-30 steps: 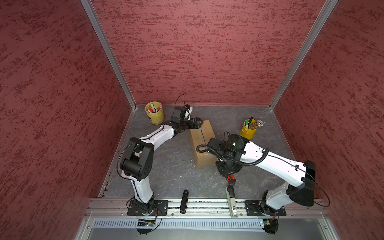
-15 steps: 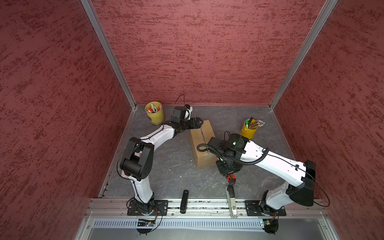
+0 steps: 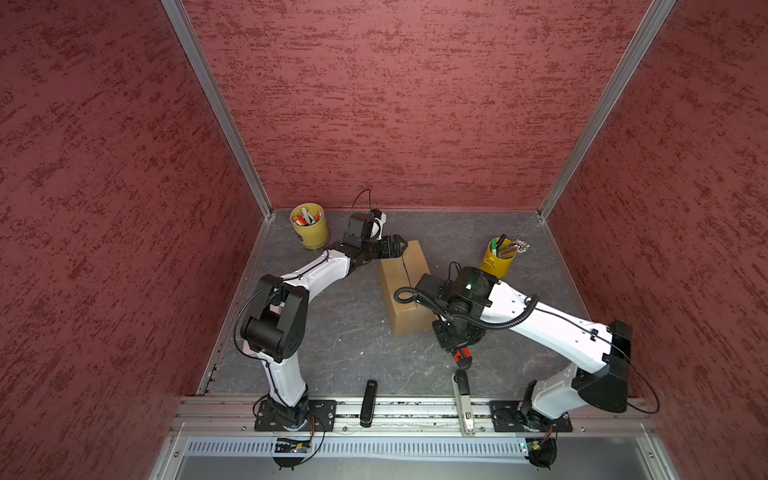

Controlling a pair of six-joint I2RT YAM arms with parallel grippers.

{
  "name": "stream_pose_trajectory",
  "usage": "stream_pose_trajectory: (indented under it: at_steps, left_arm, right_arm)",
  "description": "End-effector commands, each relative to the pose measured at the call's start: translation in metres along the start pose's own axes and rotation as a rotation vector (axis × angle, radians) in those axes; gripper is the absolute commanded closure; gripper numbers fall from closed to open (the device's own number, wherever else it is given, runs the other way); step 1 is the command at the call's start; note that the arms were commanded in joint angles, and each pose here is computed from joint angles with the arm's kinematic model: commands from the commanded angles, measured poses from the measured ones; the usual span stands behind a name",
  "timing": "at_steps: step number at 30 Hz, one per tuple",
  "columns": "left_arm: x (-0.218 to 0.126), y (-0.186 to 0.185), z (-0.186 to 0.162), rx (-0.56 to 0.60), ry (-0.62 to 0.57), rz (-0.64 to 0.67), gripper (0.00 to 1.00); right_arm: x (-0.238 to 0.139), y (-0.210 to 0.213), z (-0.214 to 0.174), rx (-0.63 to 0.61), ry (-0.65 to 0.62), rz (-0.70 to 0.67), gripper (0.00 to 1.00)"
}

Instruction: Unpack the express box

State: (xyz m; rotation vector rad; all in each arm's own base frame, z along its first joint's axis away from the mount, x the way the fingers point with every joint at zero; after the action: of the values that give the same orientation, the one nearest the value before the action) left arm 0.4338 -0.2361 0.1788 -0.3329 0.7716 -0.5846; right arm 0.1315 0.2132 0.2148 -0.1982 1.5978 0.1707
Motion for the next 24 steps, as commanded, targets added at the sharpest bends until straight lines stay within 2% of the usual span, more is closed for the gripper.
stream_pose_trajectory:
  at_steps: [1, 24]
  left_arm:
    - [0.0054, -0.0002, -0.0113, 0.001, 0.028, 0.0, 0.05]
    - [0.0101, -0.0003, -0.0176, 0.005, 0.044, 0.007, 0.05]
  right_arm:
    - [-0.0165, -0.0063, 0.0054, 0.012, -0.076, 0.013, 1.0]
    - [-0.0227, -0.0082, 0.0088, 0.013, -0.096, 0.026, 1.0]
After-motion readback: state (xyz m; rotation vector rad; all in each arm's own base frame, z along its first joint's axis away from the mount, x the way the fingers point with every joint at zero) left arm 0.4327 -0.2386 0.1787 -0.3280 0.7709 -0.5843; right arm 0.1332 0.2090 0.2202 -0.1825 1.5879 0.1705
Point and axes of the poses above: each gripper's point midway between its finger pads, its own x axis out along the fingers, its own y axis along the line the jaws close on, z = x × y, the point moved 3 cm from there along -x, back along the fingers, and after that the axes turned 3 degrees about x, right-handed, at the moved point
